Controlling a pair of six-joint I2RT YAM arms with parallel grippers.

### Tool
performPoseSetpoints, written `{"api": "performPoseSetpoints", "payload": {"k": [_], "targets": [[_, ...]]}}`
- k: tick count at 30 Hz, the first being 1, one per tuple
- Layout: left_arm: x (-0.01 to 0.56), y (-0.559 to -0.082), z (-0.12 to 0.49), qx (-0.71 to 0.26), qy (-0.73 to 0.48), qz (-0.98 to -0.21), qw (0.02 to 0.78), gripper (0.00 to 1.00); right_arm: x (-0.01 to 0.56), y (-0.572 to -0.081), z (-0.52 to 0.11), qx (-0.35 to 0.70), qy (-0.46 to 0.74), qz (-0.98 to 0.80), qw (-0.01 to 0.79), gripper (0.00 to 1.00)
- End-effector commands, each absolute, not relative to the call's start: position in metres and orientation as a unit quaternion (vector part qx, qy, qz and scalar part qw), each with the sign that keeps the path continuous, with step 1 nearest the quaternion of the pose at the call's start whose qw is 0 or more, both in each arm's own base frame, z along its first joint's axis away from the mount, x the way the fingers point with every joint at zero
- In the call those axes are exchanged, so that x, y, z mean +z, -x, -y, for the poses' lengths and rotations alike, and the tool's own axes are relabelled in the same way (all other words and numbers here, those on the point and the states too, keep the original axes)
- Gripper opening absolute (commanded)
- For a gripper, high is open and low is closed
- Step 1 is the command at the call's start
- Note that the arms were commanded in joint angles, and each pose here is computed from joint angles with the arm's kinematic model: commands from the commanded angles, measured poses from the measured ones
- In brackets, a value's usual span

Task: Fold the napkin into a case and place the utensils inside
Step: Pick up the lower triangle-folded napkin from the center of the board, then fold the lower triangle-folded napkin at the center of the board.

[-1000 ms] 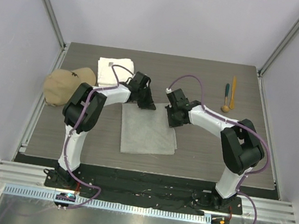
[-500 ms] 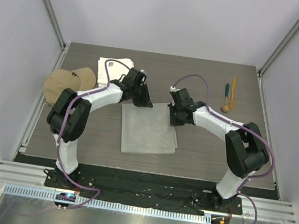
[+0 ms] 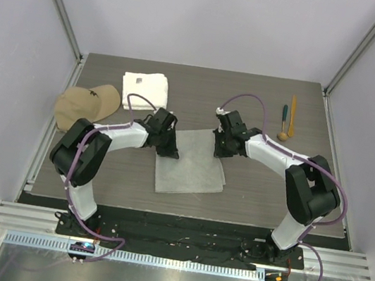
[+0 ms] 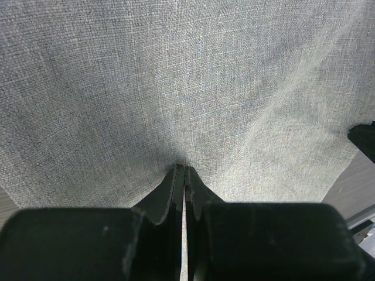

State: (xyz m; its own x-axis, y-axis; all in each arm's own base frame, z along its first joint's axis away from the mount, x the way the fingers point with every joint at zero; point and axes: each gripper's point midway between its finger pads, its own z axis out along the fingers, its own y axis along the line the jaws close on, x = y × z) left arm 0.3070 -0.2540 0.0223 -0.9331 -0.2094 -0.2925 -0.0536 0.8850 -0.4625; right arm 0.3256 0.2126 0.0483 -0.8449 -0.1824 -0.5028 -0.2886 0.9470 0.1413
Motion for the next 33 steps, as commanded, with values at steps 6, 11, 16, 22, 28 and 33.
{"api": "performPoseSetpoints", "payload": {"k": [6,11,16,22,28,33], "targets": [[0.010,-0.304,0.258,-0.227,0.071,-0.953,0.187,0.05,0.097,-0.328,-0.264,0.169,0.136,-0.934,0.285,0.01],[0.017,-0.306,0.256,-0.223,0.067,-0.952,0.198,0.05,0.101,-0.316,-0.296,0.202,0.143,-0.931,0.269,0.01],[0.018,-0.305,0.255,-0.223,0.068,-0.952,0.200,0.05,0.090,-0.303,-0.322,0.229,0.144,-0.930,0.248,0.01],[0.031,-0.304,0.253,-0.230,0.070,-0.947,0.211,0.06,0.082,-0.306,-0.332,0.243,0.124,-0.930,0.246,0.01],[0.046,-0.305,0.251,-0.227,0.069,-0.946,0.220,0.07,0.074,-0.313,-0.330,0.240,0.104,-0.933,0.248,0.01],[0.055,-0.301,0.249,-0.229,0.070,-0.946,0.220,0.07,0.072,-0.317,-0.330,0.252,0.089,-0.932,0.244,0.01]]}}
